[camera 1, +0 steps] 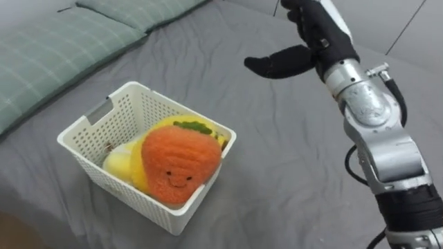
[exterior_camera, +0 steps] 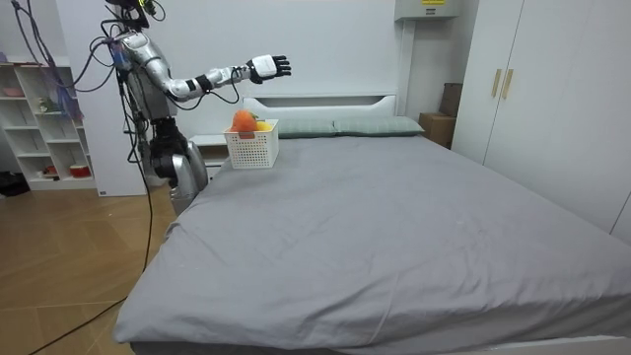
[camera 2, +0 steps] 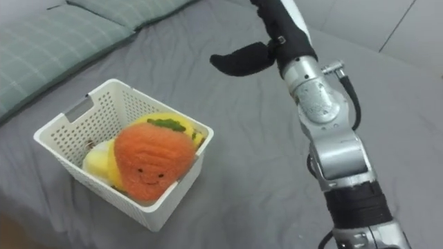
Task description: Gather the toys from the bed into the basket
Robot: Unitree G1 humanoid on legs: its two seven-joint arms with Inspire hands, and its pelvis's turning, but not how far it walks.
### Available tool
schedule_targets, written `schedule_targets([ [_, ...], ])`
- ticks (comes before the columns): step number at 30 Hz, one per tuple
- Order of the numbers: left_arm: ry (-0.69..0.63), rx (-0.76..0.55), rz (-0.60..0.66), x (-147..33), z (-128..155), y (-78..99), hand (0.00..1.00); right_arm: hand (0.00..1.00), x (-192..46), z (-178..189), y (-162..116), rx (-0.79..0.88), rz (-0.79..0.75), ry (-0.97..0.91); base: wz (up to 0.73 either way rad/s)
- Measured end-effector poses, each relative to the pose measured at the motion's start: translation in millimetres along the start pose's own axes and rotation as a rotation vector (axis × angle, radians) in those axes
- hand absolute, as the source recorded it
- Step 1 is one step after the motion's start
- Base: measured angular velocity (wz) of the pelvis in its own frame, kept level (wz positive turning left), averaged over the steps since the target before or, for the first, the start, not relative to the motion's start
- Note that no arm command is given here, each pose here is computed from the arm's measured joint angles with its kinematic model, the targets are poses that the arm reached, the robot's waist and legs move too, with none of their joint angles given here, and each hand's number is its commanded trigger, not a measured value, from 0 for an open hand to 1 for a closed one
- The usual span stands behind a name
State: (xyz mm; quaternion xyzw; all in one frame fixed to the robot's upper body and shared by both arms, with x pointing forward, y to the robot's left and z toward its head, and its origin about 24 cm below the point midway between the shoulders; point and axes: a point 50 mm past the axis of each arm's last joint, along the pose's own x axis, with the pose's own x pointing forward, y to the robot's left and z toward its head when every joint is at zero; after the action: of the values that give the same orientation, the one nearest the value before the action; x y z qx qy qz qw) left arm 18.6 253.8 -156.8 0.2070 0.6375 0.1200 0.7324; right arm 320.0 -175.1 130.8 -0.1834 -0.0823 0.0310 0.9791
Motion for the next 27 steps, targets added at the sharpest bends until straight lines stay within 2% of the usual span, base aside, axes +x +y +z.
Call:
schedule_targets([
  [10, 0.011, -0.038, 0.021, -1.4, -12, -1.2, 0.0, 0.0, -24, -22, -49, 0.071, -0.341, 0.044, -0.17],
  [13, -0.009, -0.04, 0.022, -1.3, -10, -1.1, 0.0, 0.0, -42, -39, -66, 0.059, -0.445, 0.108, -0.17],
  [19, -0.022, -0.043, 0.025, -1.6, -10, -0.5, 0.0, 0.0, -75, -71, -76, 0.12, -0.56, 0.233, -0.23],
  [21, -0.019, -0.054, 0.033, -1.7, -12, 1.0, 0.0, 0.0, -96, -90, -79, 0.178, -0.615, 0.318, -0.1],
  [24, -0.024, -0.057, 0.054, -1.4, -10, 3.0, 0.0, 0.0, -114, -113, -87, 0.23, -0.703, 0.42, -0.12],
  [27, -0.041, -0.077, 0.071, -1.4, -6, 6.6, 0.0, 0.0, -140, -134, -94, 0.22, -0.79, 0.529, -0.11],
])
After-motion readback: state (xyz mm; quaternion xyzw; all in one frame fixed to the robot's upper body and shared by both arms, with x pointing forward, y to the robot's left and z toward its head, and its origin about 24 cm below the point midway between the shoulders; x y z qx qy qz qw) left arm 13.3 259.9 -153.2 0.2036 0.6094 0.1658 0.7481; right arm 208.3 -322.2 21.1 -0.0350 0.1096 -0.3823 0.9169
